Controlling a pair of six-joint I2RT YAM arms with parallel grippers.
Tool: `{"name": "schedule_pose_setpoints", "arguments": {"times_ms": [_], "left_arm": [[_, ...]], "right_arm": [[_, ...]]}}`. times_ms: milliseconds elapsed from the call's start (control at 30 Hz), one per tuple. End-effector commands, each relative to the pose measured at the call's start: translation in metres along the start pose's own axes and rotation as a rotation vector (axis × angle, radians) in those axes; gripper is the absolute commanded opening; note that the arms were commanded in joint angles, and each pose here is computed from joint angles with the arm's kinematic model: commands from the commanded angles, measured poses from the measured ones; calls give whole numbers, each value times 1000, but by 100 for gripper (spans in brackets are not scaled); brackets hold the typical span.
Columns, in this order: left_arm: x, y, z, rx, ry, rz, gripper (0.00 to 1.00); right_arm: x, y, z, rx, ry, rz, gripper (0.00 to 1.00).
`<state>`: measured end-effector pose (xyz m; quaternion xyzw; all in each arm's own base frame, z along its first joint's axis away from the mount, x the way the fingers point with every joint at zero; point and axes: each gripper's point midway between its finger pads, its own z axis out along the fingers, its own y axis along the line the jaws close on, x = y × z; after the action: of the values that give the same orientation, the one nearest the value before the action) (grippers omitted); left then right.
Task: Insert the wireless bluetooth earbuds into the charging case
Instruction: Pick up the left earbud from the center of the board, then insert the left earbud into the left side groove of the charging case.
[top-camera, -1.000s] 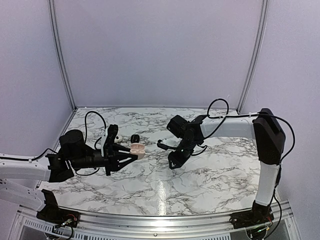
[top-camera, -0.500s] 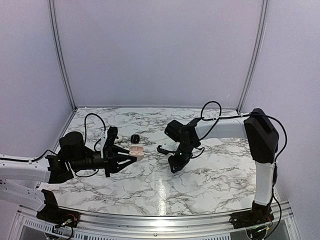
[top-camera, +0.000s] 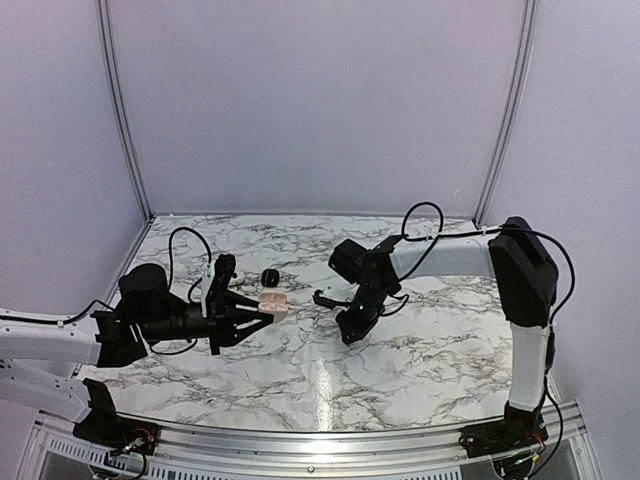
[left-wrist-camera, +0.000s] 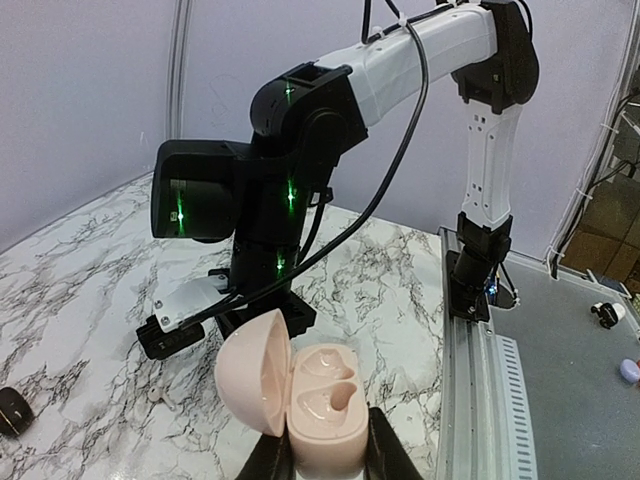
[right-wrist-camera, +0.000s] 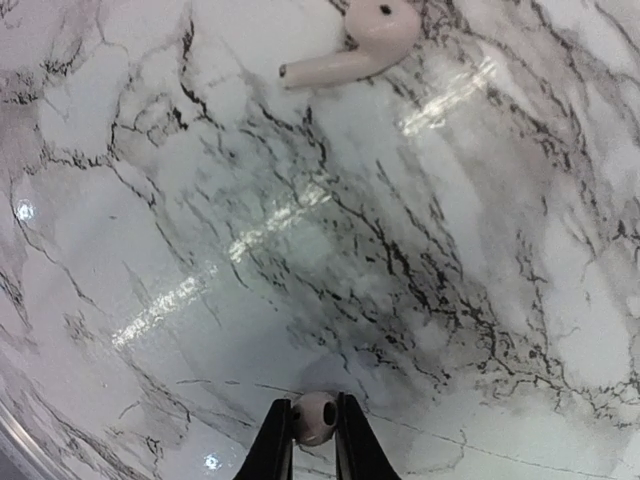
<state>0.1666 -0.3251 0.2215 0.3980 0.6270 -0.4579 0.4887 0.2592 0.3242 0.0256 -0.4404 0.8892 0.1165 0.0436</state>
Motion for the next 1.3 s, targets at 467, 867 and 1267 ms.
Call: {"name": "schedule_pose_setpoints", "arguments": {"times_ms": [467, 867, 1267], "left_arm": [[-16, -16, -21, -6, -120, 343, 0], [-35, -37, -25, 80, -171, 384, 0], [-65, -12, -16, -48, -216, 179, 0]], "right_arm": [[-83, 55, -257, 88, -959, -312, 5], [-57, 185, -328, -17, -1257, -714, 5], [-87, 219, -309, 189, -1246, -665, 3]]}}
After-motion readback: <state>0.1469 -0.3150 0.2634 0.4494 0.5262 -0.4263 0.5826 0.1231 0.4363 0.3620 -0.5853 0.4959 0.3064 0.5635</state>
